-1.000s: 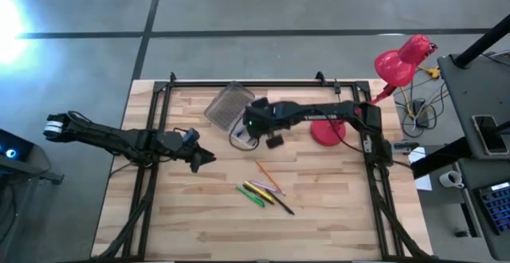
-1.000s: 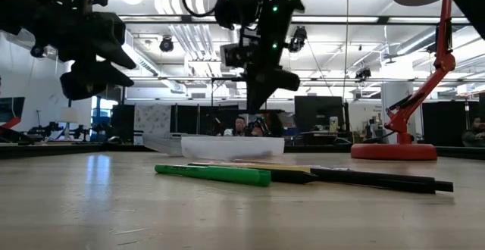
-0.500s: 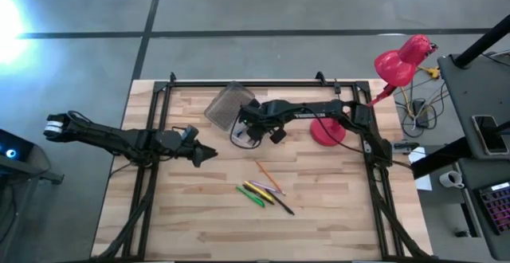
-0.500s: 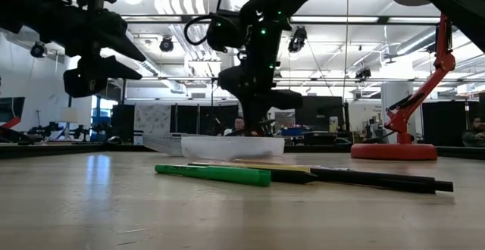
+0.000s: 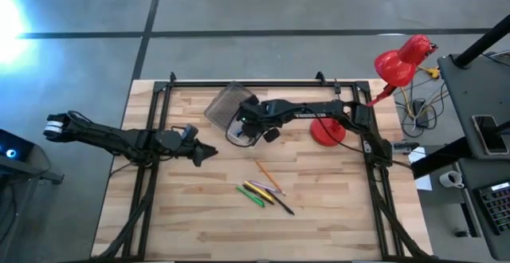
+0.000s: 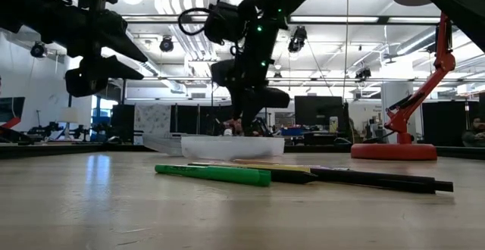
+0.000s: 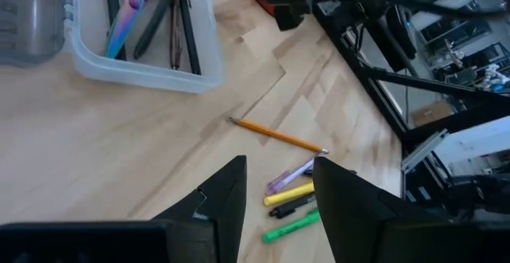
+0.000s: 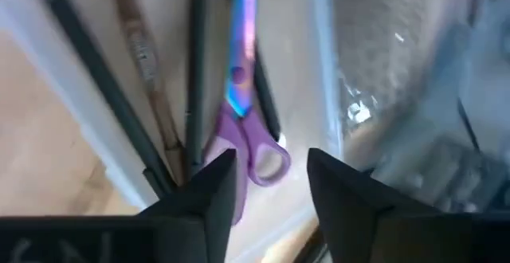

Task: Pick & place school supplies into a supply box
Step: Put the green pen into the black supply box

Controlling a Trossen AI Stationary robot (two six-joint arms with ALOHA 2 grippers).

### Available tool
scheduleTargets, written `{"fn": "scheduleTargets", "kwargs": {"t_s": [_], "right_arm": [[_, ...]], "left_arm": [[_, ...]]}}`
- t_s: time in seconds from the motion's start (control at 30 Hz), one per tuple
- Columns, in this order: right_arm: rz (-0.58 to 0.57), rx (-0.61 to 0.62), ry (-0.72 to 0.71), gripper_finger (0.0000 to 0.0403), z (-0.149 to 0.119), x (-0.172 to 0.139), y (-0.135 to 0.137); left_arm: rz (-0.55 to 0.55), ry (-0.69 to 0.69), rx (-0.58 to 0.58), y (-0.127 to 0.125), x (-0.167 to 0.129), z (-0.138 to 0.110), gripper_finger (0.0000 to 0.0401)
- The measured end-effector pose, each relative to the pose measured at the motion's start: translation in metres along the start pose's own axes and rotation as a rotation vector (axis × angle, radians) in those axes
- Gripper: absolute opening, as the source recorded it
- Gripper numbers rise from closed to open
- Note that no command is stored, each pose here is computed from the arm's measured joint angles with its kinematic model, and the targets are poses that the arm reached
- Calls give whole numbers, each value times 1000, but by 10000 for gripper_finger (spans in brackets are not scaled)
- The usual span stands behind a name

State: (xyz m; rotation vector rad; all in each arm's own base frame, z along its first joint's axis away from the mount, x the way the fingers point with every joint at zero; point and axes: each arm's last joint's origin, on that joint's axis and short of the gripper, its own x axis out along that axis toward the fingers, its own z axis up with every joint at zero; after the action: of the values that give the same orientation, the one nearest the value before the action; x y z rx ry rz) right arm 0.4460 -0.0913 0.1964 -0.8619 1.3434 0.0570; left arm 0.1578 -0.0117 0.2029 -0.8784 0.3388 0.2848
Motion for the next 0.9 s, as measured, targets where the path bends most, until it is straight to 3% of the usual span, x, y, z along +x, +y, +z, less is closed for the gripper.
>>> {"fn": "scheduleTargets", "kwargs": {"t_s": [0.07,0.17,0.27,0.33,0.4,0.57,0.67,0.9], "right_arm": [[-37,133,29,157,1,-5,-1],[3,546,50,166,-4,-18,0],[245,1008,54,169,-8,-28,8],[412,1202,85,168,-6,-30,18],[475,1262,118,168,3,-32,32],[486,1249,146,171,27,-43,65],[404,1245,169,171,35,-53,79],[369,1277,259,171,39,-83,104]], "left_arm": [[8,-11,6,0,0,0,130],[9,-11,10,0,0,0,130],[9,-11,41,0,0,0,130],[9,-10,63,0,0,0,130],[9,-10,81,0,0,0,130],[-13,17,178,0,0,-1,130],[-79,87,305,-2,0,-3,130],[-196,240,632,-1,17,-14,130]]}}
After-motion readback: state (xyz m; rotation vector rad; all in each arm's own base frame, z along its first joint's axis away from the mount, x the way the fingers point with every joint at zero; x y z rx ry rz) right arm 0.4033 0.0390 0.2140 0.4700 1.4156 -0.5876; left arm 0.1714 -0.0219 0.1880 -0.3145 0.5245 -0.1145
